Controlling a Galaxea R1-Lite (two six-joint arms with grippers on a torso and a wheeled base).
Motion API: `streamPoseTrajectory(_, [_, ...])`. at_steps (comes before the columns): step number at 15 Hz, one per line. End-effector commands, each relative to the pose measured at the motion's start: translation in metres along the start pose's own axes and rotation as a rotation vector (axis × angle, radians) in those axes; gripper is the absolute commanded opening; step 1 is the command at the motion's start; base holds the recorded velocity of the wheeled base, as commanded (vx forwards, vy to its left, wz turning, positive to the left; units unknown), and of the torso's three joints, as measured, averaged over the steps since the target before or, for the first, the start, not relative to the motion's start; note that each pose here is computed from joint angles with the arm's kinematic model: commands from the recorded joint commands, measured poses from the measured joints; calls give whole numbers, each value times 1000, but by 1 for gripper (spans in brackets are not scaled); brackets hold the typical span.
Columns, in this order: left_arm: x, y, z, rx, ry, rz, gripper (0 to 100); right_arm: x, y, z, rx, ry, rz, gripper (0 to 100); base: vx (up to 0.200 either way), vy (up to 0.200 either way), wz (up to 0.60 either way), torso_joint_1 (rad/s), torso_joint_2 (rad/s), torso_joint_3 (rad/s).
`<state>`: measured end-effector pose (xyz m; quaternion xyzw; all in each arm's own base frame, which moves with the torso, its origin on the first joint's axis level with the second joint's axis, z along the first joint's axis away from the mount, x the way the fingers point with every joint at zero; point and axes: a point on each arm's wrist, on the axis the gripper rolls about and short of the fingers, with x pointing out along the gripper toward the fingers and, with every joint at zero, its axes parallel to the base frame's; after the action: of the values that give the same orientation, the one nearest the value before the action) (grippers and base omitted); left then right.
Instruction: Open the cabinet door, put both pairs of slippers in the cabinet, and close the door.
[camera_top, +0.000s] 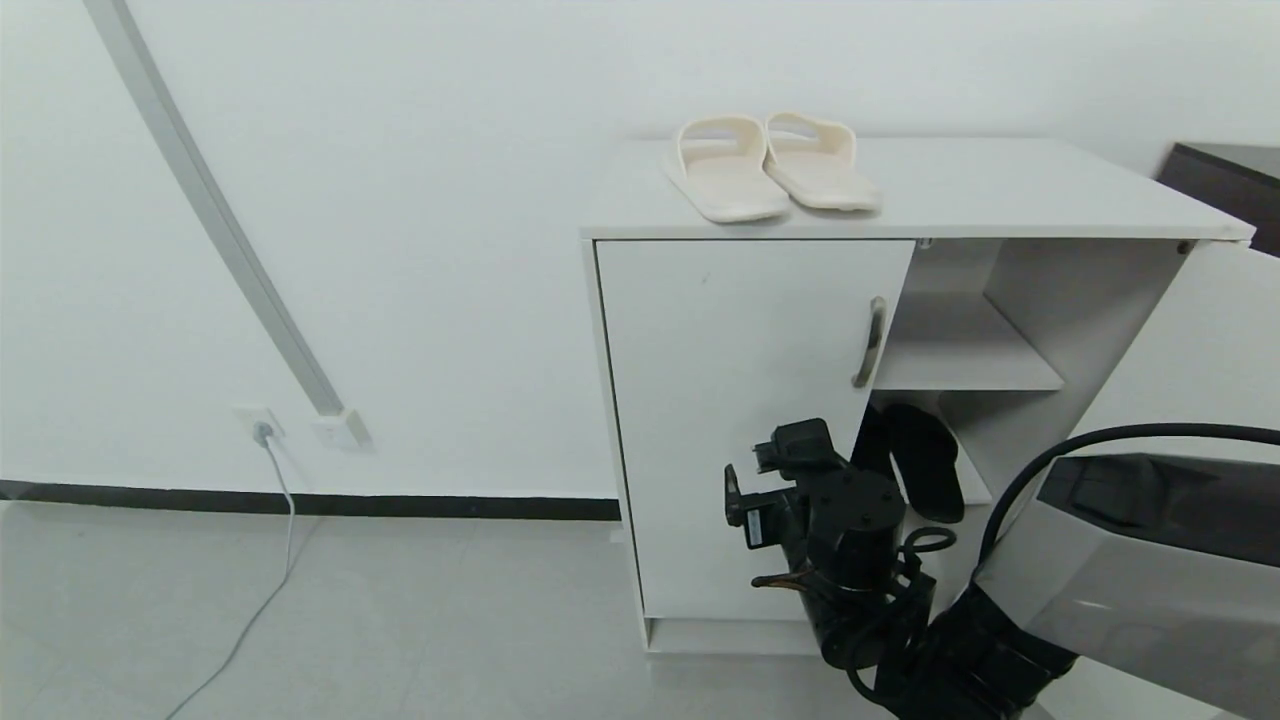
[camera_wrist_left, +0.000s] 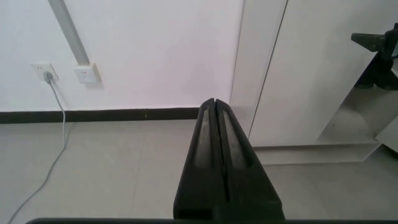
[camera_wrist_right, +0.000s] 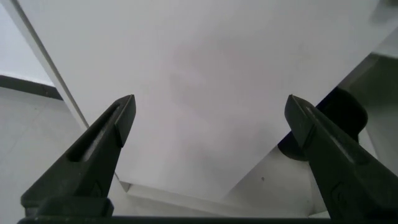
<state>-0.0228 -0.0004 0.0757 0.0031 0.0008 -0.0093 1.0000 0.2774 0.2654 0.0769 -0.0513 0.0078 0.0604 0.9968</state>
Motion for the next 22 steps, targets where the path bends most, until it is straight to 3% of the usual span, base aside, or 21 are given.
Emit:
streamPoseTrajectory(1, [0, 0, 0, 0, 0, 0, 0, 0, 0, 0, -1, 1, 1, 100, 0, 0, 0, 144, -466, -330])
streamPoseTrajectory(22, [0, 0, 0, 2, 0, 0, 0, 0, 0, -3, -4, 5, 0, 100, 0, 0, 0, 214, -532, -316])
